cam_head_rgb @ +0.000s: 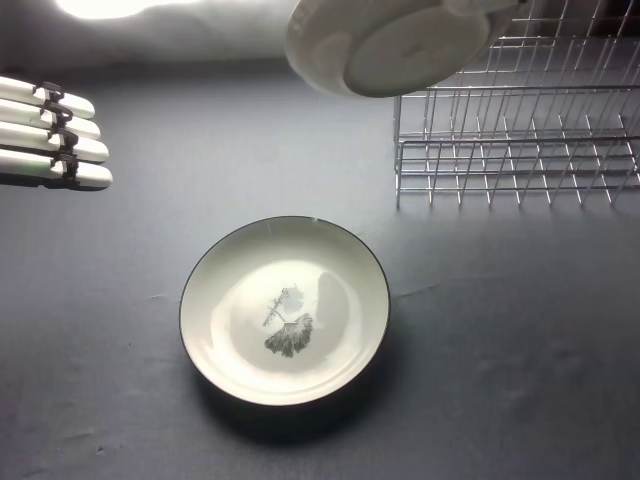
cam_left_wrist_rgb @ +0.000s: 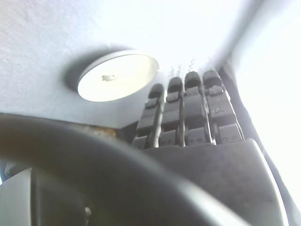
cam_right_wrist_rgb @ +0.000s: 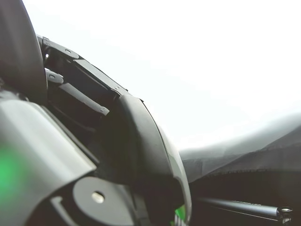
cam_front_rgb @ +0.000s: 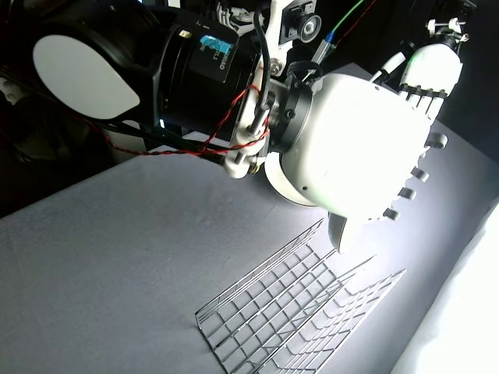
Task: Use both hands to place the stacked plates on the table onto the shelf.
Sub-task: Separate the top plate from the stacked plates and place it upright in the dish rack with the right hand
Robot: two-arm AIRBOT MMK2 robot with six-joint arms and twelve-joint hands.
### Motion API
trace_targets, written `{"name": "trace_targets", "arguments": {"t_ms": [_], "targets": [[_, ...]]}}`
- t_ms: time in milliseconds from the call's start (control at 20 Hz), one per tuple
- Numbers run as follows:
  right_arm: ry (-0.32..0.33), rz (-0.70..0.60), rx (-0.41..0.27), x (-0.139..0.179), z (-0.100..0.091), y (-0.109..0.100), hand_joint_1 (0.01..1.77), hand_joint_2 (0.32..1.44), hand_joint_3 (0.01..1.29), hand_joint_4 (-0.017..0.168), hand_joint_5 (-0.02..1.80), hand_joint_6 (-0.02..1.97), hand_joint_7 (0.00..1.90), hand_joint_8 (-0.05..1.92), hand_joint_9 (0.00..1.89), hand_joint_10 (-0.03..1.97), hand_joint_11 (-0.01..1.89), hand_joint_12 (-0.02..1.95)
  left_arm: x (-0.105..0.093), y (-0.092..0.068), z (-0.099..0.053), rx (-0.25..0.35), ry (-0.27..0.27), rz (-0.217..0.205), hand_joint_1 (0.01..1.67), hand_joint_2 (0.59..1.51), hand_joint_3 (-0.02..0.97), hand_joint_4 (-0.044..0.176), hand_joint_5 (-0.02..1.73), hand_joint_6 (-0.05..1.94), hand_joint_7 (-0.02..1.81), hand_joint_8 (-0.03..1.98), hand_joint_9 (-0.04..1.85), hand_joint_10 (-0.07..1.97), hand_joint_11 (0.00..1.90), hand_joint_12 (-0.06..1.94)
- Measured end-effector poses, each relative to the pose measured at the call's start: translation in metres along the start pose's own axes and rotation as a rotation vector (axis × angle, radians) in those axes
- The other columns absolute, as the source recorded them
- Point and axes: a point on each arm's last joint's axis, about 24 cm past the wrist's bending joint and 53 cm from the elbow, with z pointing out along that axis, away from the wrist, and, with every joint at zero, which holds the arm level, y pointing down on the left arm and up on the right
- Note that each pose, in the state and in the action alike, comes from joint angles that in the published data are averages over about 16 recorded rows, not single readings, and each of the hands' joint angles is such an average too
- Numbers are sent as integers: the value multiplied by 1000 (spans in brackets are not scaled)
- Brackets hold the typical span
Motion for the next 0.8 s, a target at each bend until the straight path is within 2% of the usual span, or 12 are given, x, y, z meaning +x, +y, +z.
{"name": "trace_targets", "arguments": {"t_ms": [800], "targets": [[-122, -49, 67, -65, -19, -31, 1406, 987, 14, -8, 986, 845, 1120, 714, 1010, 932, 941, 1003, -7, -4, 1, 12, -8, 14, 22, 1057, 18, -1, 20, 6, 22, 17, 21, 16, 15, 8]]}}
